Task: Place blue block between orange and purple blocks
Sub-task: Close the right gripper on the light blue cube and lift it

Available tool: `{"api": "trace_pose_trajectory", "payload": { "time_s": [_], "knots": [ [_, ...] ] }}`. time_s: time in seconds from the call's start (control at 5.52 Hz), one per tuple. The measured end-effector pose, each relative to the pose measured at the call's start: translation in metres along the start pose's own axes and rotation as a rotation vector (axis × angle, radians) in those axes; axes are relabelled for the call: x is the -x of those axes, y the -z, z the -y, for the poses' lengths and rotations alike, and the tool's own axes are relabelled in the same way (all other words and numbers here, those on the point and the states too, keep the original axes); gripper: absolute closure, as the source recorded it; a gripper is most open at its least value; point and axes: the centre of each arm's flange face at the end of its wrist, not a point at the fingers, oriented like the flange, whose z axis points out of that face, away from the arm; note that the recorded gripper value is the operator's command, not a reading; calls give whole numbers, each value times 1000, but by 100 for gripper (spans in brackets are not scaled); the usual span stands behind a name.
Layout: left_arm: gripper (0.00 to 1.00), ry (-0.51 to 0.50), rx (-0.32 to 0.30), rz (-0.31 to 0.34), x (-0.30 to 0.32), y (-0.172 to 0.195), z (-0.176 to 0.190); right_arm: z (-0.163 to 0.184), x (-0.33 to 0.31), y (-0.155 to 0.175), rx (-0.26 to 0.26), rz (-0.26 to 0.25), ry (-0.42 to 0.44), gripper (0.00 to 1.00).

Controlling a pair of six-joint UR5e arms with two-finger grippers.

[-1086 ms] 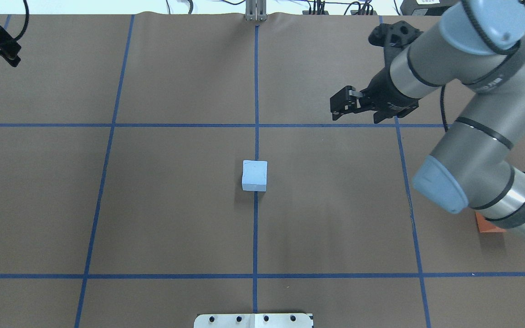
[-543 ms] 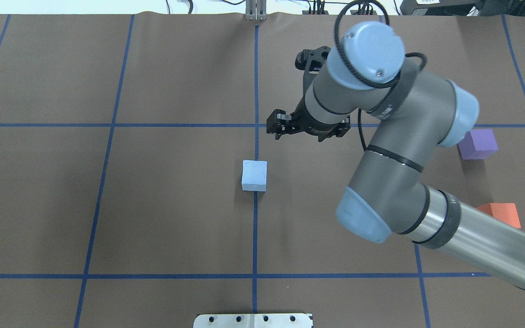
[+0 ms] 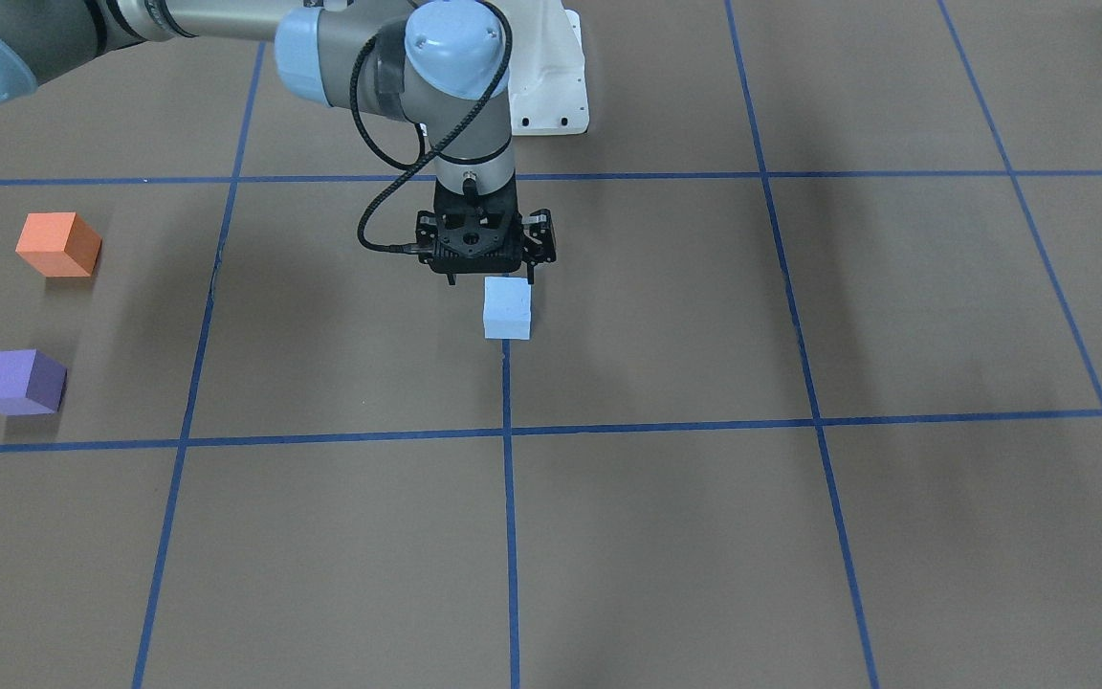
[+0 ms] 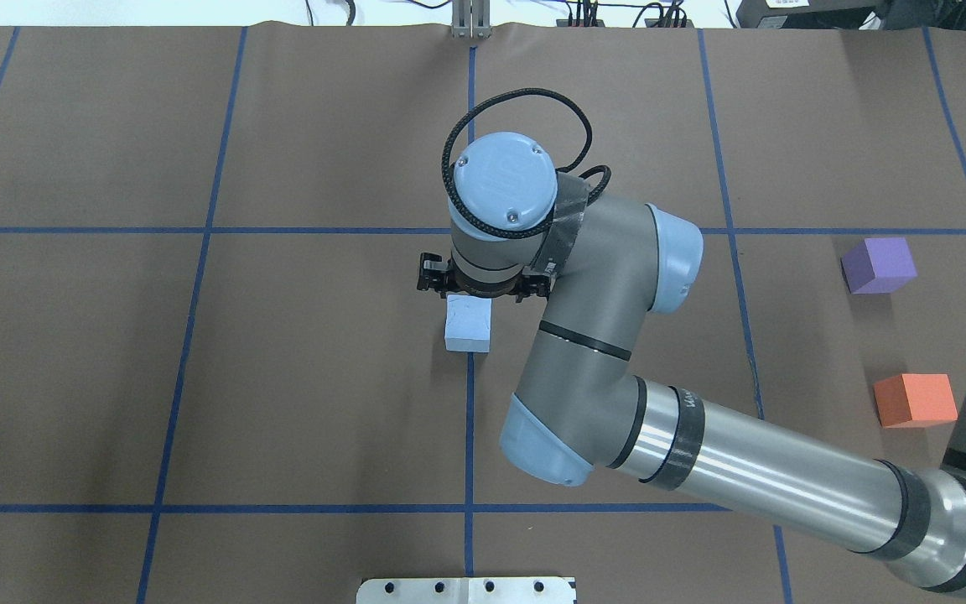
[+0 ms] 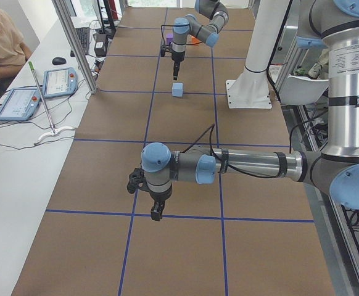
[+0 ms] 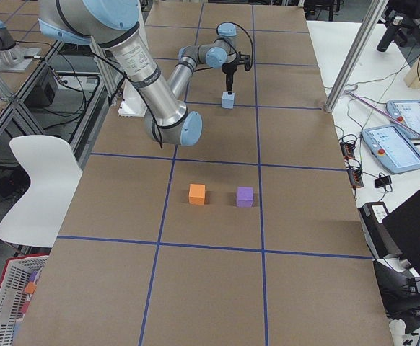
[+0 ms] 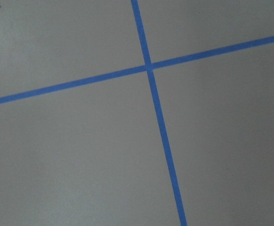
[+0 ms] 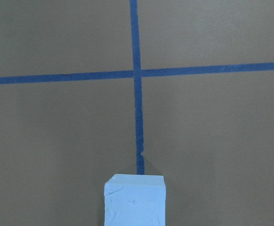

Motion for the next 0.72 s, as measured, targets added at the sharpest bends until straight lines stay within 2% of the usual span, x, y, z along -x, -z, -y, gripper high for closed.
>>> {"api": "trace_pose_trajectory", "payload": {
  "time_s": [0.18, 0.72],
  "knots": [
    [0, 2, 3, -4, 2, -3, -6, -9, 7, -17, -14, -21, 11, 0],
    [0, 5, 2, -29, 2, -5, -9, -18, 10, -63, -27, -1, 37, 0]
  ]
}}
